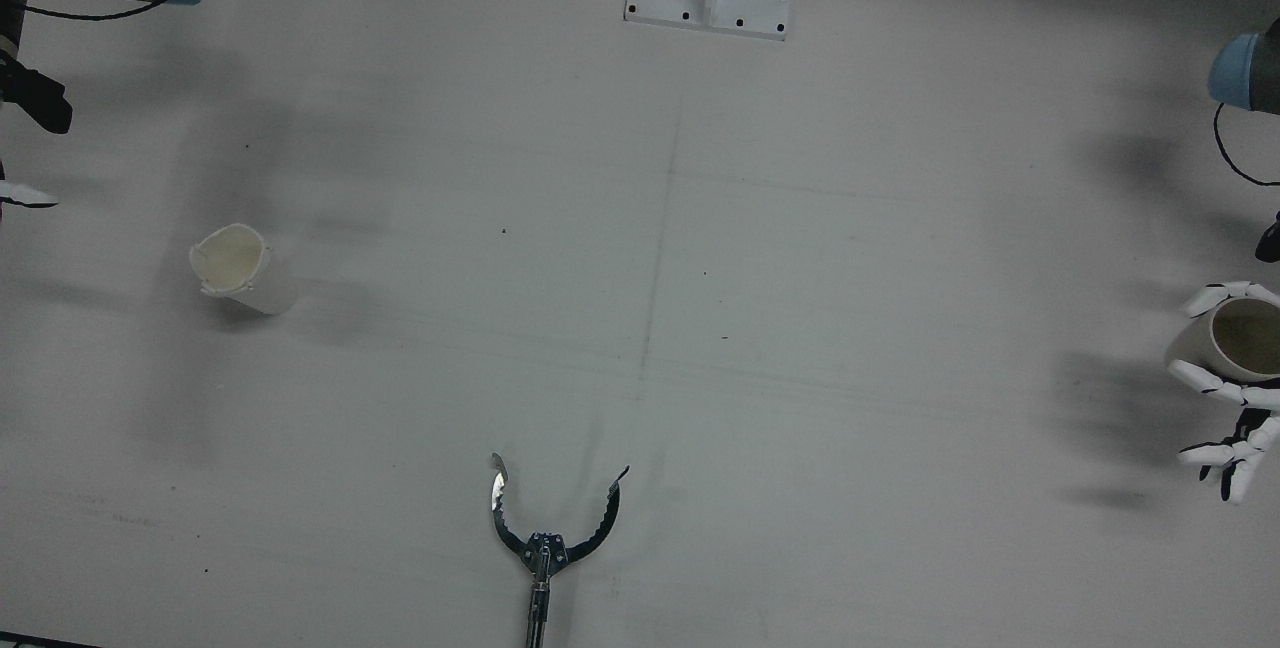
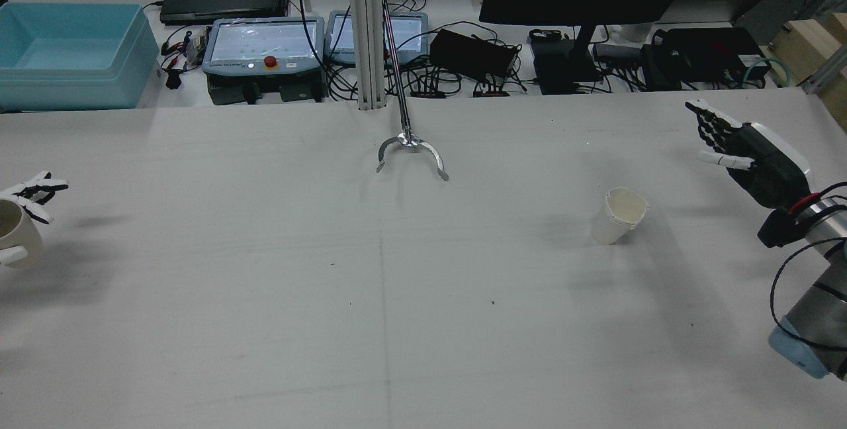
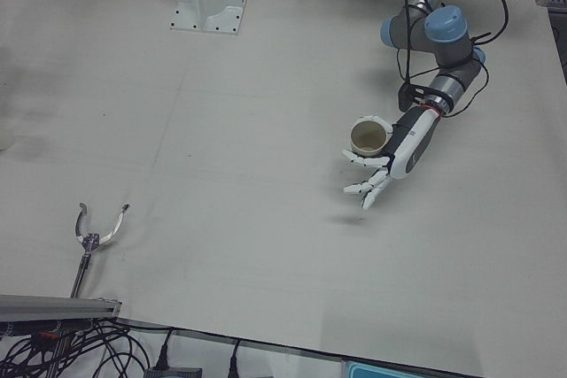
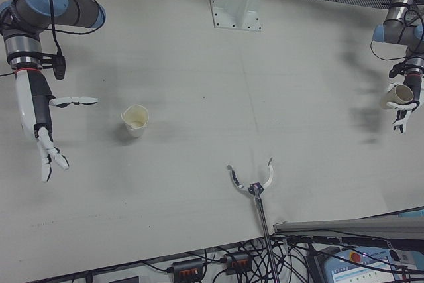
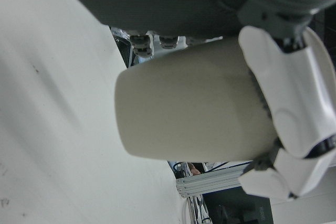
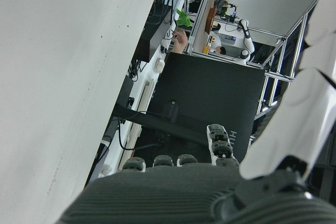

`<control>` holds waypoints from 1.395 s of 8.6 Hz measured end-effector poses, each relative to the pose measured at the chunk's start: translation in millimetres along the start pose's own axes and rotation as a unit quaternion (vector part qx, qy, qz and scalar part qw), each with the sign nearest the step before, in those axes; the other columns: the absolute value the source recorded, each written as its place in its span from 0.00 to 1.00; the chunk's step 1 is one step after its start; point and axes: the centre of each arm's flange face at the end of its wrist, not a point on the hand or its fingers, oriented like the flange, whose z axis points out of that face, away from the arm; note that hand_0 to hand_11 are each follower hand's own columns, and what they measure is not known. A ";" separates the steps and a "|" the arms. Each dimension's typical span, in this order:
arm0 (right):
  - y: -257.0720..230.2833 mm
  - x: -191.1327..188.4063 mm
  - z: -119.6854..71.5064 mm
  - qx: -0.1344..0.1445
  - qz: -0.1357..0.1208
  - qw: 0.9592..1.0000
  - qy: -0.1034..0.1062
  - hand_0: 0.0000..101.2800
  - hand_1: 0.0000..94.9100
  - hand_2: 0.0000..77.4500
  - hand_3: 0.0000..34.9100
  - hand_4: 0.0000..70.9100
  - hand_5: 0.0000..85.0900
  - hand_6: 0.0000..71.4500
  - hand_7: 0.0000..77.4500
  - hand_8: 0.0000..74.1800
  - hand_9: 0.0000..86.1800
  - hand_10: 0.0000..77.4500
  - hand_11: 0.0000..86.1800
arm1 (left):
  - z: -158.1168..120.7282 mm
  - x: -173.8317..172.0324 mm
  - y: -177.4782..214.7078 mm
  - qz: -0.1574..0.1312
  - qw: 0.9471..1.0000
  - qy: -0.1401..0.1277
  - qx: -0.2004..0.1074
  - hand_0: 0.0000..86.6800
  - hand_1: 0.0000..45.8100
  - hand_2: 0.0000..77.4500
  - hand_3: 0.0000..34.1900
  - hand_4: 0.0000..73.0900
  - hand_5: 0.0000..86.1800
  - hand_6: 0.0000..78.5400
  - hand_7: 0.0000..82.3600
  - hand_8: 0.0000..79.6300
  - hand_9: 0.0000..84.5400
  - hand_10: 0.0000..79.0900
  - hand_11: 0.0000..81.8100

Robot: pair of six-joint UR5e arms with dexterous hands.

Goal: Pour water
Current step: 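Move the right hand toward the white paper cup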

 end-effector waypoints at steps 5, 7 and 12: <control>43.2 70.0 1.6 -0.027 0.032 0.999 0.027 0.40 0.09 0.13 0.09 0.00 0.12 0.01 0.01 0.01 0.01 0.01 0.01 | -8.7 -0.1 -4.0 0.001 1.000 -0.002 0.005 0.52 0.18 0.57 0.00 0.88 0.24 0.19 0.26 0.03 0.05 0.07 0.09; 57.2 102.7 -5.4 -0.030 0.041 0.998 0.035 0.45 0.18 0.15 0.09 0.00 0.13 0.01 0.01 0.01 0.01 0.01 0.01 | -9.0 0.4 -3.5 0.000 1.000 -0.001 0.005 0.52 0.18 0.57 0.00 0.87 0.23 0.19 0.26 0.03 0.05 0.07 0.09; 54.5 107.4 -9.7 -0.009 0.045 0.999 -0.023 0.45 0.13 0.13 0.09 0.00 0.08 0.01 0.01 0.01 0.01 0.01 0.01 | -11.4 3.2 -2.8 0.000 1.000 0.002 0.005 0.52 0.18 0.57 0.00 0.88 0.23 0.19 0.26 0.03 0.05 0.07 0.09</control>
